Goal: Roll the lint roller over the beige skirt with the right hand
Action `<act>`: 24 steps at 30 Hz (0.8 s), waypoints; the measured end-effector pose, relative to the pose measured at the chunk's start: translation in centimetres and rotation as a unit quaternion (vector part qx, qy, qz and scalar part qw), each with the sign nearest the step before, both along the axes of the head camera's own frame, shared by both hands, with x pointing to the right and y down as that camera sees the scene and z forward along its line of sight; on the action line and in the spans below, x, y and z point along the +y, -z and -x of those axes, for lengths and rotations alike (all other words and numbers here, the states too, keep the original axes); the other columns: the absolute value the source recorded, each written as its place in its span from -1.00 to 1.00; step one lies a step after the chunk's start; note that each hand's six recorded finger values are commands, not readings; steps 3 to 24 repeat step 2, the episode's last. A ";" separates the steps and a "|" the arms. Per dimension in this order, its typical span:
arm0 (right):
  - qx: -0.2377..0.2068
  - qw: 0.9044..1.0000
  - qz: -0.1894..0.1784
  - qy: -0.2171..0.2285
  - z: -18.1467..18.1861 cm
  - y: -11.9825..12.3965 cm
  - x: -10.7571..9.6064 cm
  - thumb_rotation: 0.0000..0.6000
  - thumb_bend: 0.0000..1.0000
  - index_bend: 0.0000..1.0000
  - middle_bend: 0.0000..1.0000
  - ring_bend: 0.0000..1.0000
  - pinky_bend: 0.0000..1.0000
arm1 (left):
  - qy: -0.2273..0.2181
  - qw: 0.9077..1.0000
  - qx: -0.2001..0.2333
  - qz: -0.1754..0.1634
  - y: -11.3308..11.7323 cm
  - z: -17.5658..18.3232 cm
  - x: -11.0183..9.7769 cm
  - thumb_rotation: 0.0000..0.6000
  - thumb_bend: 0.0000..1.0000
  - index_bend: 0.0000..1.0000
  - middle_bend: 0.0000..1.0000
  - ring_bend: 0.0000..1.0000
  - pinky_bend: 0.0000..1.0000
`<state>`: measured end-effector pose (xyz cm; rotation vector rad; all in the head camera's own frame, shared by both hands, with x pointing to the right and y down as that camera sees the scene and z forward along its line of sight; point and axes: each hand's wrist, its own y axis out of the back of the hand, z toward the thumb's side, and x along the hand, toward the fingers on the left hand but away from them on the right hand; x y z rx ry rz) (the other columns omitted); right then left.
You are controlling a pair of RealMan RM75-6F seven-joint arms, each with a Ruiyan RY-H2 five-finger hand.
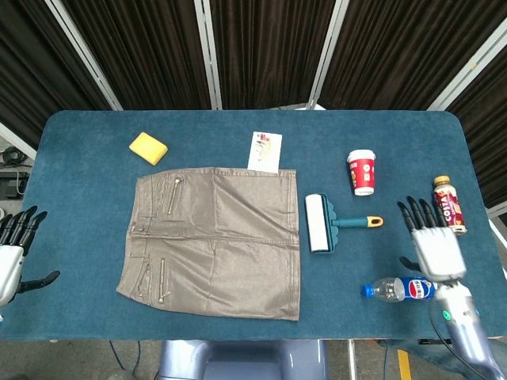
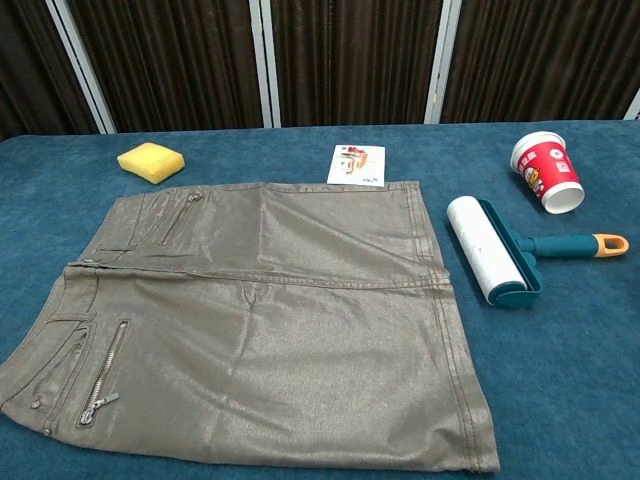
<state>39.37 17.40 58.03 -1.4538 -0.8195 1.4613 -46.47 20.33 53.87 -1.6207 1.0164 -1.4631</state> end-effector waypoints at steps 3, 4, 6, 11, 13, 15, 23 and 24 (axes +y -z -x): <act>-0.012 1.000 -0.017 -0.005 -0.6 1.2 1.1 1.00 -1.00 -1.00 -1.00 -1.00 -1.00 | 0.001 1.000 0.000 -0.001 0.1 0.1 0.1 1.00 -1.00 -1.00 -1.00 -1.00 -1.00; -0.012 1.000 -0.017 -0.005 -0.6 1.2 1.1 1.00 -1.00 -1.00 -1.00 -1.00 -1.00 | 0.001 1.000 0.000 -0.001 0.1 0.1 0.1 1.00 -1.00 -1.00 -1.00 -1.00 -1.00; -0.012 1.000 -0.017 -0.005 -0.6 1.2 1.1 1.00 -1.00 -1.00 -1.00 -1.00 -1.00 | 0.001 1.000 0.000 -0.001 0.1 0.1 0.1 1.00 -1.00 -1.00 -1.00 -1.00 -1.00; -0.012 1.000 -0.017 -0.005 -0.6 1.2 1.1 1.00 -1.00 -1.00 -1.00 -1.00 -1.00 | 0.001 1.000 0.000 -0.001 0.1 0.1 0.1 1.00 -1.00 -1.00 -1.00 -1.00 -1.00; -0.012 1.000 -0.017 -0.005 -0.6 1.2 1.1 1.00 -1.00 -1.00 -1.00 -1.00 -1.00 | 0.001 1.000 0.000 -0.001 0.1 0.1 0.1 1.00 -1.00 -1.00 -1.00 -1.00 -1.00; -0.012 1.000 -0.017 -0.005 -0.6 1.2 1.1 1.00 -1.00 -1.00 -1.00 -1.00 -1.00 | 0.001 1.000 0.000 -0.001 0.1 0.1 0.1 1.00 -1.00 -1.00 -1.00 -1.00 -1.00; -0.012 1.000 -0.017 -0.005 -0.6 1.2 1.1 1.00 -1.00 -1.00 -1.00 -1.00 -1.00 | 0.001 1.000 0.000 -0.001 0.1 0.1 0.1 1.00 -1.00 -1.00 -1.00 -1.00 -1.00; -0.012 1.000 -0.017 -0.005 -0.6 1.2 1.1 1.00 -1.00 -1.00 -1.00 -1.00 -1.00 | 0.001 1.000 0.000 -0.001 0.1 0.1 0.1 1.00 -1.00 -1.00 -1.00 -1.00 -1.00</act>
